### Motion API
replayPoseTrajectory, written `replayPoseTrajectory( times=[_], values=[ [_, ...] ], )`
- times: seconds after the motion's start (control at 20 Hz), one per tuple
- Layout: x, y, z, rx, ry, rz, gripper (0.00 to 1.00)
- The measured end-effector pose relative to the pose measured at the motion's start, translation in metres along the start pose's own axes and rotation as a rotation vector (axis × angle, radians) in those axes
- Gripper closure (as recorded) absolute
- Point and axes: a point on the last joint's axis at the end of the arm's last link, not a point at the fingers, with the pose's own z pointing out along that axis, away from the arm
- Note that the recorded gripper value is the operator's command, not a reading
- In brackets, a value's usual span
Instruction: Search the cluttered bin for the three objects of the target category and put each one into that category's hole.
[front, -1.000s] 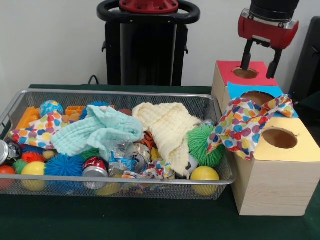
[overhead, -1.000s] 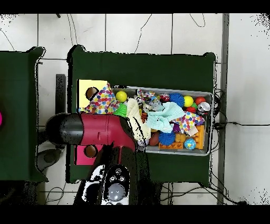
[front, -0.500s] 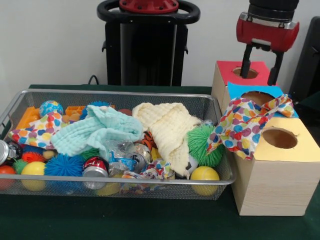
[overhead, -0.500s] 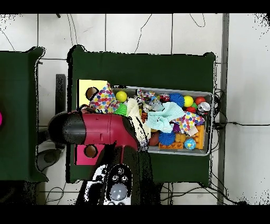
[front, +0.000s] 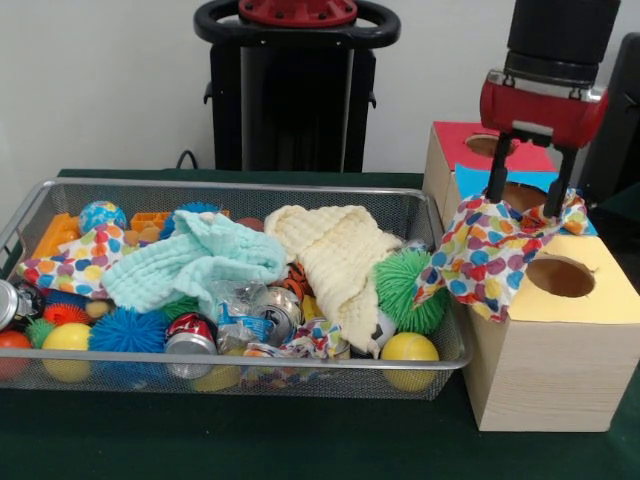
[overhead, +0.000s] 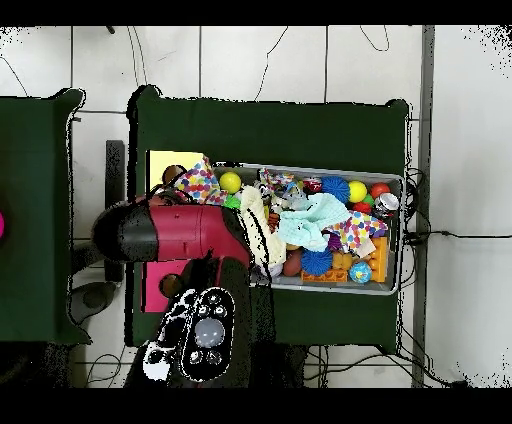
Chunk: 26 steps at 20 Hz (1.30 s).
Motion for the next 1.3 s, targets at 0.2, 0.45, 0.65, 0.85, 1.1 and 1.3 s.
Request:
replayPoseTrajectory(
  times=[0.2,0.45,0.65,0.85,1.1,1.3],
  values=[
    [0.003,0.002,0.023,0.036,0.008,-0.019,0.00],
    [-0.003,0.007,0.041,0.096,0.055,-0.024,0.00],
    [-0.008,0.012,0.042,0.128,0.086,-0.023,0.00],
    [-0.012,0.016,0.043,0.155,0.110,-0.027,0.00],
    [-0.013,0.020,0.049,0.164,0.111,-0.031,0.00],
    [-0.015,0.021,0.051,0.171,0.102,-0.032,0.00]
  ],
)
